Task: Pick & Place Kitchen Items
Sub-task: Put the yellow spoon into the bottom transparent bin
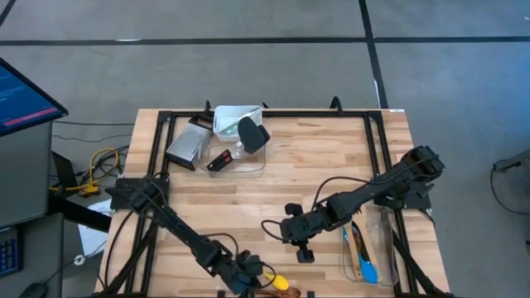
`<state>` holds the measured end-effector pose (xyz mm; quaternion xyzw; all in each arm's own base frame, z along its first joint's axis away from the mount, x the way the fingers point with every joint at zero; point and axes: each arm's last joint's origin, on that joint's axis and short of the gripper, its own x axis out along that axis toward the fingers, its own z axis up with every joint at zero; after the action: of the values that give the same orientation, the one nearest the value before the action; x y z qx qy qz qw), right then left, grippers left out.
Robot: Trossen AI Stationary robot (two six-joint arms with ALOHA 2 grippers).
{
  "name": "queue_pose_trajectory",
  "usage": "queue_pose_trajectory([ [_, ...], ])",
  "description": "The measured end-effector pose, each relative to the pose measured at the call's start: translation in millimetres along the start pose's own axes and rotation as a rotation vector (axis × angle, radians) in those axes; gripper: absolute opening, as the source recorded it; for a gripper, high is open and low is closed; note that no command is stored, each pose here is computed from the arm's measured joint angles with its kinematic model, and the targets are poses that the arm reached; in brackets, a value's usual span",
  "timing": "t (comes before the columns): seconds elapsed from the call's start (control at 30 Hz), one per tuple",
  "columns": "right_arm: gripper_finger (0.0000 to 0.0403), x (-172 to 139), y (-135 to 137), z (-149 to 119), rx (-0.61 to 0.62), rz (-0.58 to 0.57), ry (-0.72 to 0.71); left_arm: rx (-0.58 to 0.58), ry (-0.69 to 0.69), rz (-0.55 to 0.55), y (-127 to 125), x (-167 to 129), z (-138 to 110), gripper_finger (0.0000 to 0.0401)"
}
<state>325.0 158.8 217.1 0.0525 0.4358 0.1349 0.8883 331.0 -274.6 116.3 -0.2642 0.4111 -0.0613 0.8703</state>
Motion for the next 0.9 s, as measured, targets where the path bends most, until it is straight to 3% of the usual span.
queue_pose_trajectory([
  [0.27,0.0,0,0,-1,0.0,-0.003,0.009,0.001,-0.251,0.211,15,4,14,0.0001],
  [0.4,0.0,0,0,-2,0.0,-0.004,0.015,0.016,-0.262,0.264,29,10,22,0.0001],
  [0.57,0.0,0,-1,-5,0.0,-0.017,0.052,0.059,-0.25,0.222,23,-2,33,0.0001],
  [0.7,0.0,0,-2,-7,0.0,-0.023,0.068,0.074,-0.234,0.076,2,-30,51,0.0001],
  [0.77,0.0,0,-2,-6,0.0,-0.022,0.066,0.068,-0.206,0.031,-4,-34,49,0.0001],
  [0.9,0.0,0,-1,-7,-0.002,-0.021,0.069,0.001,-0.122,0.045,-4,-28,32,0.0001],
])
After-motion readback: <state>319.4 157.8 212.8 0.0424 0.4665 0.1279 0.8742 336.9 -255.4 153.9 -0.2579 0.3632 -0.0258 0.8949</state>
